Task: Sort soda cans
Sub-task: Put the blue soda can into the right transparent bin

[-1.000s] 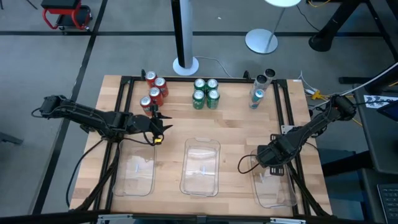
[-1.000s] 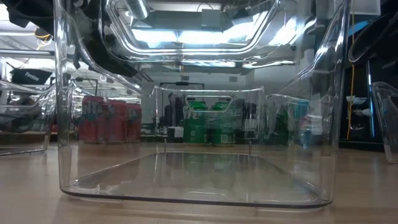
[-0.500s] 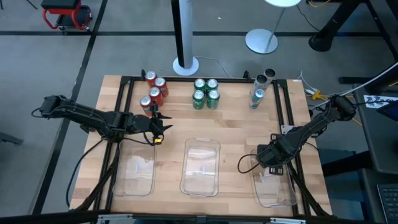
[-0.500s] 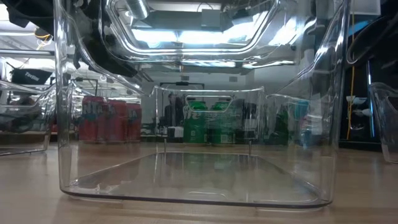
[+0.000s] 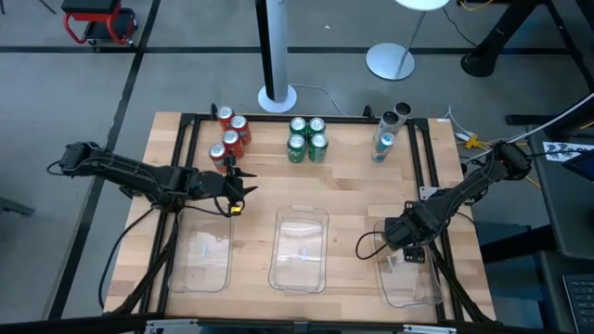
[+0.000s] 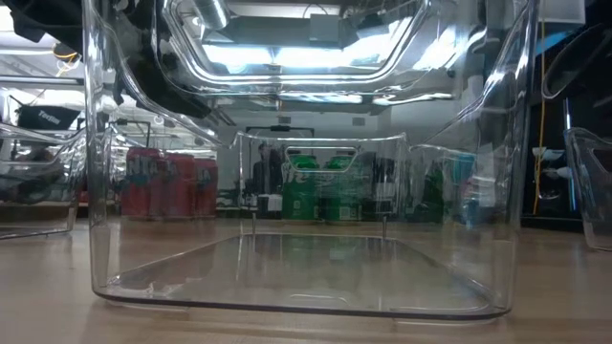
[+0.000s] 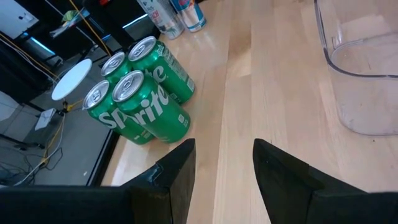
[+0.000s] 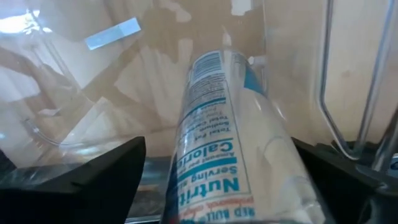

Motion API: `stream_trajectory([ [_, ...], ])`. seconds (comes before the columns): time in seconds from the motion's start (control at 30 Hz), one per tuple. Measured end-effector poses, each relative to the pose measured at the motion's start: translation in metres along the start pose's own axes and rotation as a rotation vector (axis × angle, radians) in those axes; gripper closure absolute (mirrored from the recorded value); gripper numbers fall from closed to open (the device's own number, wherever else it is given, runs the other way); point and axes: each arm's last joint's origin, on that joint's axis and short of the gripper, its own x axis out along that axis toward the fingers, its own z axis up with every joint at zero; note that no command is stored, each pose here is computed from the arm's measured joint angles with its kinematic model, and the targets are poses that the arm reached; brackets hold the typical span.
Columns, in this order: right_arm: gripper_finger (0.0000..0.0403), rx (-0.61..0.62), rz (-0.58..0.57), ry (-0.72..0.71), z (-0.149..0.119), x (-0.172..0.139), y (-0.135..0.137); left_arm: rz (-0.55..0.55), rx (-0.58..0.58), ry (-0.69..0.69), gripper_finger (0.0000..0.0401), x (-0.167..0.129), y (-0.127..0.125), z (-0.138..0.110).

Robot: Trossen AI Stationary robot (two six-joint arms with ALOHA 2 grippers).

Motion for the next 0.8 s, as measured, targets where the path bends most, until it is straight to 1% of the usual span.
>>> stream_trajectory([
  [0.1, 0.0027, 0.003, 0.005, -0.002, 0.0, -0.003, 0.001, 0.0, 0.0, -0.001, 0.0248, 0.0, 0.0, 0.0],
  [0.2, 0.0027, 0.003, -0.006, -0.023, 0.0, -0.015, 0.003, 0.0, 0.0, -0.001, 0.0248, 0.0, 0.0, 0.0],
  [0.33, 0.0027, 0.007, -0.059, -0.079, -0.002, -0.038, 0.005, 0.0, 0.001, -0.001, 0.0248, 0.0, 0.0, 0.0],
  [0.53, 0.0026, 0.041, -0.157, -0.098, -0.01, -0.063, 0.003, 0.0, 0.002, -0.001, 0.0248, 0.0, 0.0, 0.0],
  [0.8, 0.0026, 0.007, -0.27, -0.316, -0.008, -0.094, 0.004, 0.0, 0.002, -0.001, 0.0248, 0.0, 0.0, 0.0],
])
